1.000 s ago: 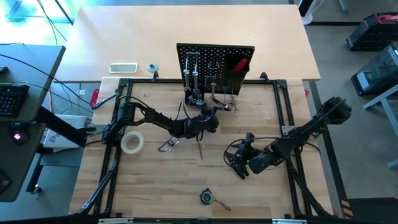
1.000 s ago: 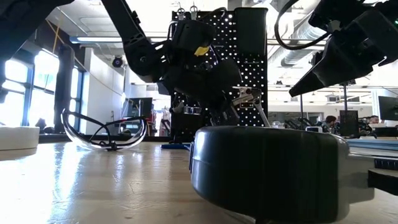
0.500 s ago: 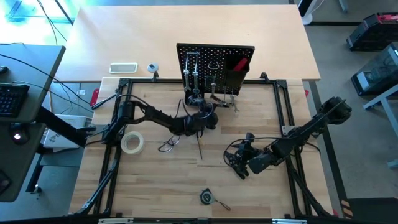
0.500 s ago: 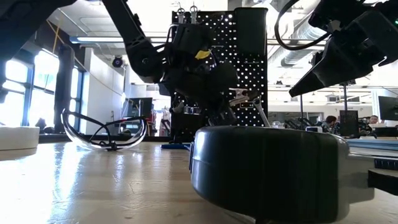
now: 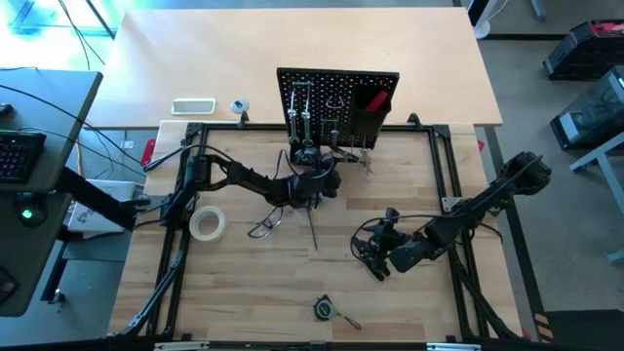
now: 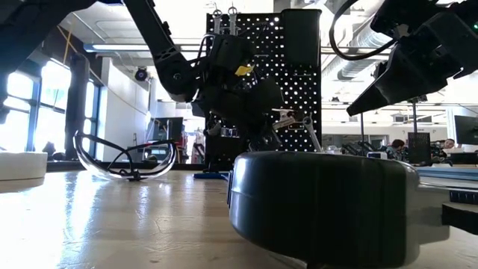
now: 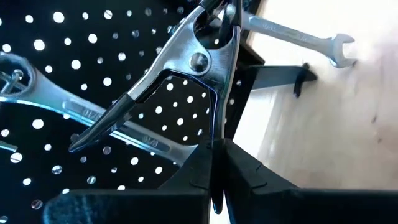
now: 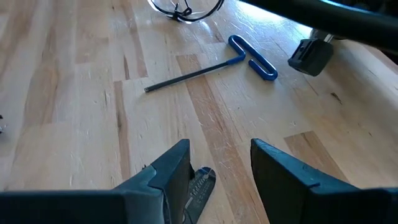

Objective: Hang tools onto peg board
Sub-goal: Hang the spring clamp onto the peg board

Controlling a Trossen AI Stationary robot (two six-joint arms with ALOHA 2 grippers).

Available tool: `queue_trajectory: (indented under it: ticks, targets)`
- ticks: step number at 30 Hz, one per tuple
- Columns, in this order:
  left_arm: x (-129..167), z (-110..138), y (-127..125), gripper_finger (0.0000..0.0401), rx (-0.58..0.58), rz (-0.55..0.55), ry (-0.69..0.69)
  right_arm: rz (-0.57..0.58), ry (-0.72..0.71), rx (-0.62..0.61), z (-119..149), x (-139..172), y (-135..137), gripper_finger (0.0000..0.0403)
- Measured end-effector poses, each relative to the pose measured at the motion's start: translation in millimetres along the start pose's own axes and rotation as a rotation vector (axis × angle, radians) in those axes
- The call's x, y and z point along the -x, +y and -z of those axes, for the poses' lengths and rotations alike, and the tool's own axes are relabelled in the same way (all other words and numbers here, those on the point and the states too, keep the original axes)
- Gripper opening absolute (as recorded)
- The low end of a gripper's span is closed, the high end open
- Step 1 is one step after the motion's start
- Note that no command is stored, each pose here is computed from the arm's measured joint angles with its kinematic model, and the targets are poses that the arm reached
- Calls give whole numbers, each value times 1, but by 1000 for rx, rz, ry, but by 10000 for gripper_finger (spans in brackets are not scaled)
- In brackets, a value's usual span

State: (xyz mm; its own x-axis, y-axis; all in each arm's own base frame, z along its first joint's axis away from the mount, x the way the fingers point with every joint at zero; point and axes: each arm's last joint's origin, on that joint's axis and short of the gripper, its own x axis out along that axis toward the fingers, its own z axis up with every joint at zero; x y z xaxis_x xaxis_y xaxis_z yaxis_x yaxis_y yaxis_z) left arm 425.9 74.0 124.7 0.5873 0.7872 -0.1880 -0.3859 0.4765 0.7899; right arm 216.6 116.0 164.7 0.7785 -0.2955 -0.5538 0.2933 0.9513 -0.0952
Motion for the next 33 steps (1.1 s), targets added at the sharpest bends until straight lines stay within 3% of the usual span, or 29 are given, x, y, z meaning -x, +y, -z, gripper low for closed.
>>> queue_trajectory:
  ticks: [15, 33]
  targets:
    - [-7, -1, 2, 73, 1, 33, 32, -5, -8, -19, -1, 0, 1, 162]
    - [6, -6, -11, 238, -13, 88, 34, -8, -23, -23, 2, 5, 5, 162]
